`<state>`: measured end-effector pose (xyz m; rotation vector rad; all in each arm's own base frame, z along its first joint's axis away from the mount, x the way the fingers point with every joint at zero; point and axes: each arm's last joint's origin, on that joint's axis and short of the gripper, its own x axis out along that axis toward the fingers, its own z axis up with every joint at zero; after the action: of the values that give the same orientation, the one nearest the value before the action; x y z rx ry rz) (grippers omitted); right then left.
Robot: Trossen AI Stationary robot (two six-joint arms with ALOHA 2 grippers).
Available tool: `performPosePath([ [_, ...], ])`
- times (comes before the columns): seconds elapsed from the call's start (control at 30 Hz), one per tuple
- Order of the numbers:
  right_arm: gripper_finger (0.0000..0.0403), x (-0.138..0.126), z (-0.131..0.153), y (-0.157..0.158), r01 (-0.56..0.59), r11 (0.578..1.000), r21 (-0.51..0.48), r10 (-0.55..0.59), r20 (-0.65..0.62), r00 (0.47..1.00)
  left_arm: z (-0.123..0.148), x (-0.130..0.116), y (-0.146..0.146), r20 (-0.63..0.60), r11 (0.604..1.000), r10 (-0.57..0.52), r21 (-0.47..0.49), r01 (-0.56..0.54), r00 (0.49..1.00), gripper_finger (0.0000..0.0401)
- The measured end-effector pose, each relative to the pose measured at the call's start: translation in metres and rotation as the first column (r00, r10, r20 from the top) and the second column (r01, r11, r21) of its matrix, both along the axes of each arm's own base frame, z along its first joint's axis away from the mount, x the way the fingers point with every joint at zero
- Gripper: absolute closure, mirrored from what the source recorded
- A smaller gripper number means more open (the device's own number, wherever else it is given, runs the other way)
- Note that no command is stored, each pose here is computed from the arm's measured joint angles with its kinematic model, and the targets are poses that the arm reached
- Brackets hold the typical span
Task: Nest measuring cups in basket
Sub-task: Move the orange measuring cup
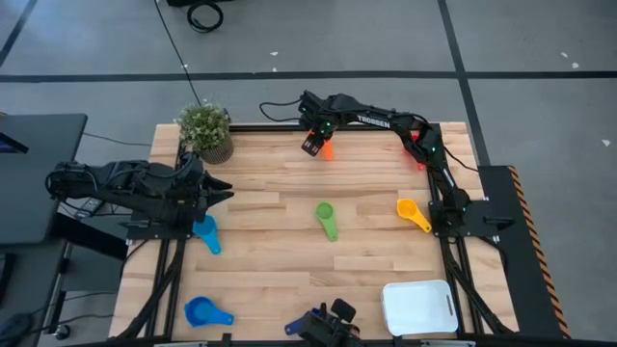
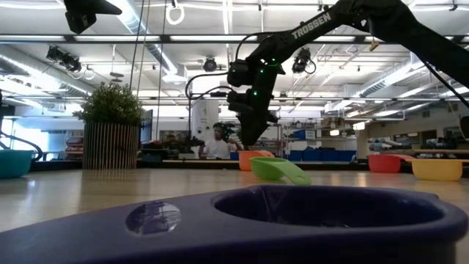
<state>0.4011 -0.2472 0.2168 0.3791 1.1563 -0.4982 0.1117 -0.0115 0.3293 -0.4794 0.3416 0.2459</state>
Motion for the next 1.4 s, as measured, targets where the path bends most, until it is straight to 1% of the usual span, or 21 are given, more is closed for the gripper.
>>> performPosePath([
  [0.1,0.0244,0.000,-0.008,0.001,0.004,1.000,0.022,-0.004,0.008,1.000,0.000,0.000,0.000,0.000,1.000,0.000,0.001,0.000,1.000,0.0259],
  [0.17,0.0244,-0.003,-0.016,0.002,0.001,0.999,0.035,0.000,-0.016,1.000,0.000,0.000,0.000,-0.001,1.000,0.000,0.001,0.000,1.000,0.0259],
  [0.33,0.0244,-0.004,-0.031,0.006,-0.006,1.000,-0.020,0.005,-0.069,0.998,0.000,0.000,0.000,-0.001,1.000,-0.001,0.001,0.001,1.000,0.0259],
  [0.4,0.0245,-0.002,-0.033,0.005,-0.002,0.999,-0.047,-0.001,-0.056,0.998,0.000,0.000,0.000,-0.001,1.000,-0.001,0.001,0.001,1.000,0.0259],
  [0.5,0.0255,-0.001,-0.034,0.004,0.000,0.999,-0.054,-0.002,-0.046,0.999,0.000,0.000,0.000,-0.001,1.000,-0.001,0.001,0.001,1.000,0.0259],
  [0.6,0.0286,-0.001,-0.033,0.004,-0.005,0.998,-0.061,0.003,-0.038,0.999,0.000,0.000,0.000,-0.001,1.000,-0.001,0.001,0.001,1.000,0.0259],
  [0.67,0.0322,-0.001,-0.034,0.004,-0.008,0.998,-0.055,0.006,-0.039,0.999,0.000,0.000,0.000,-0.001,1.000,-0.001,0.002,0.001,1.000,0.0259],
  [0.73,0.0368,0.000,-0.034,0.005,-0.014,0.999,-0.045,0.013,-0.031,0.999,0.000,0.000,0.000,-0.001,1.000,0.000,0.001,0.000,1.000,0.0259],
  [0.77,0.0381,0.001,-0.033,0.006,-0.019,0.999,-0.044,0.018,-0.027,0.999,0.000,0.000,0.000,-0.001,1.000,0.000,0.001,0.000,1.000,0.0259],
  [0.83,0.0385,0.003,-0.032,0.009,-0.035,0.998,-0.050,0.034,-0.030,0.999,0.000,0.000,0.000,-0.001,1.000,0.000,0.001,0.000,1.000,0.0259],
  [1.0,0.0387,0.009,-0.034,0.034,-0.155,0.987,-0.032,0.151,-0.100,0.983,0.000,0.000,0.000,0.000,1.000,0.000,0.000,0.000,1.000,0.0259],
  [1.17,0.0388,0.015,-0.035,0.069,-0.296,0.955,0.026,0.296,-0.187,0.937,0.000,0.000,0.000,0.000,1.000,0.000,0.000,0.000,1.000,0.0259],
  [1.3,0.0389,0.020,-0.035,0.094,-0.370,0.925,0.091,0.381,-0.185,0.906,0.000,0.000,0.000,-0.001,1.000,0.000,-0.001,0.000,1.000,0.0259],
  [1.4,0.0389,0.024,-0.035,0.109,-0.429,0.897,0.111,0.442,-0.179,0.879,0.000,0.000,0.000,0.000,1.000,-0.001,-0.001,0.001,1.000,0.0259],
])
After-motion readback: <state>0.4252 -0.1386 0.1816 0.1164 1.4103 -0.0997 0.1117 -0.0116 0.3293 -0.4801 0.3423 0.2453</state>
